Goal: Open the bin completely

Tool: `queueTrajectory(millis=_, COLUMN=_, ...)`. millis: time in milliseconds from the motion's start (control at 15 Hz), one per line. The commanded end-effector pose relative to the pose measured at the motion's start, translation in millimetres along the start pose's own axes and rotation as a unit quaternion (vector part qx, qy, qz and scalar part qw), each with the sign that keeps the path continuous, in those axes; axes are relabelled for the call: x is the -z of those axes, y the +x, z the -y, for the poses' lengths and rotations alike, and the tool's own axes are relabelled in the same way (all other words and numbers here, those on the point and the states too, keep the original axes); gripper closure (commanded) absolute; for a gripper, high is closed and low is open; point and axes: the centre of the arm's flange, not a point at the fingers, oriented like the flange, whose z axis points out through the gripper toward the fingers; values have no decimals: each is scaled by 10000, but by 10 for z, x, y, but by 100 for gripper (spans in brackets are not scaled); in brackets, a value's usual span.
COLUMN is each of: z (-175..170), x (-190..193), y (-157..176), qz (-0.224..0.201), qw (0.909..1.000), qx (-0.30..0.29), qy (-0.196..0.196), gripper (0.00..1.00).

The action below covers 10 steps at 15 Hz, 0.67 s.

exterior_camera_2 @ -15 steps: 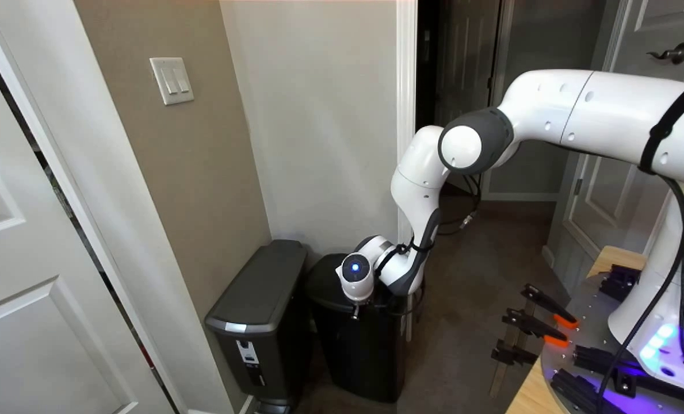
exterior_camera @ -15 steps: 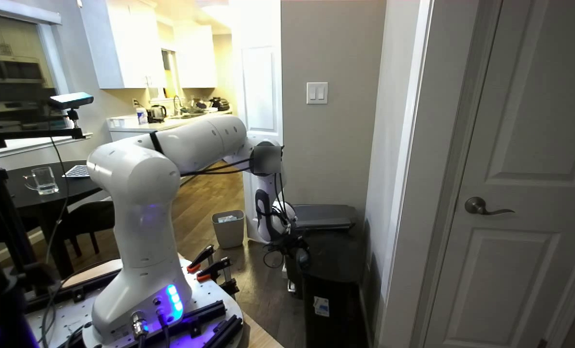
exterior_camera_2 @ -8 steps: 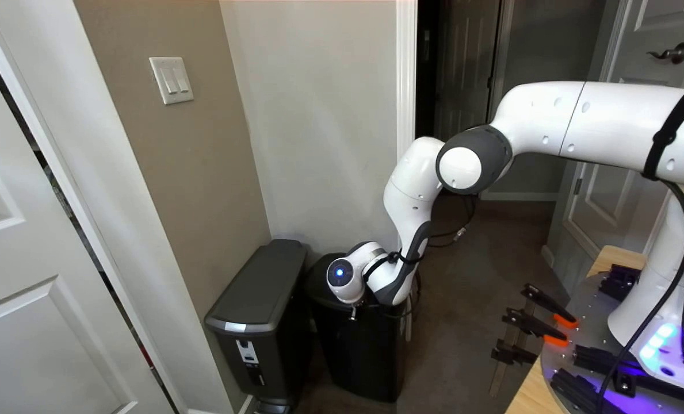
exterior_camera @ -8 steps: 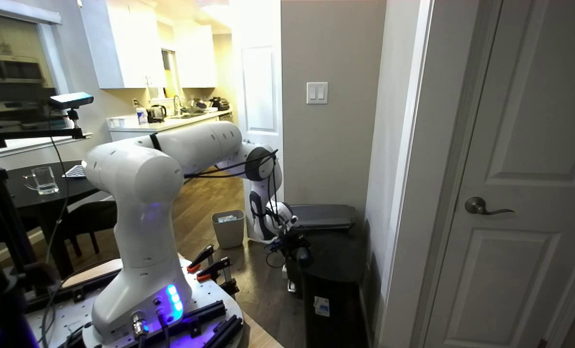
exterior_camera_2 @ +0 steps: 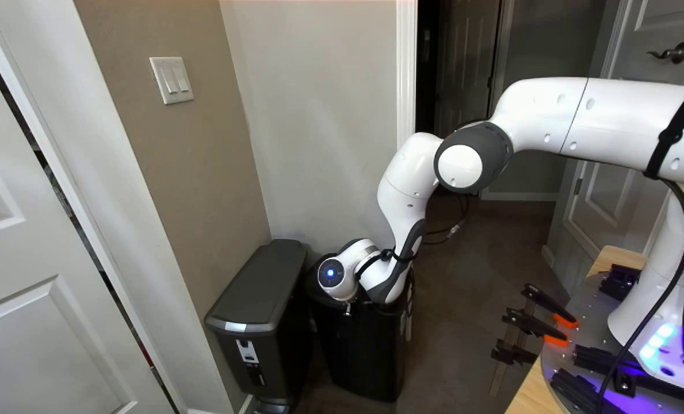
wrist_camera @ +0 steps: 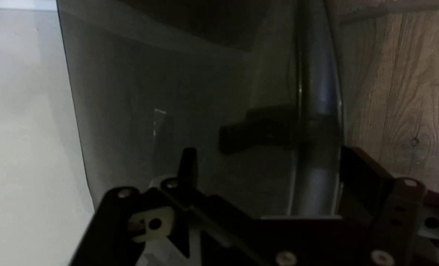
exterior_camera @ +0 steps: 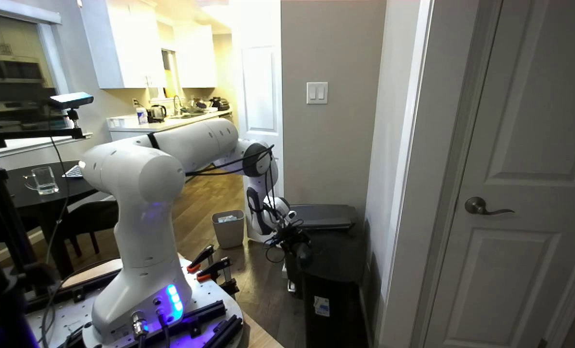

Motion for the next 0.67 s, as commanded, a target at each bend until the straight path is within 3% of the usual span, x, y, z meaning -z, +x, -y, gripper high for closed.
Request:
queueTrajectory(millis=0, z=-216, x=362, y=-176, qz=-10, qw=9997, qx=-147, qy=-207, gripper=0)
queueTrajectory(millis=600, z=-421, x=742, y=-307, qz=70, qw=9967, qx=-489, qy=-642, gripper=0)
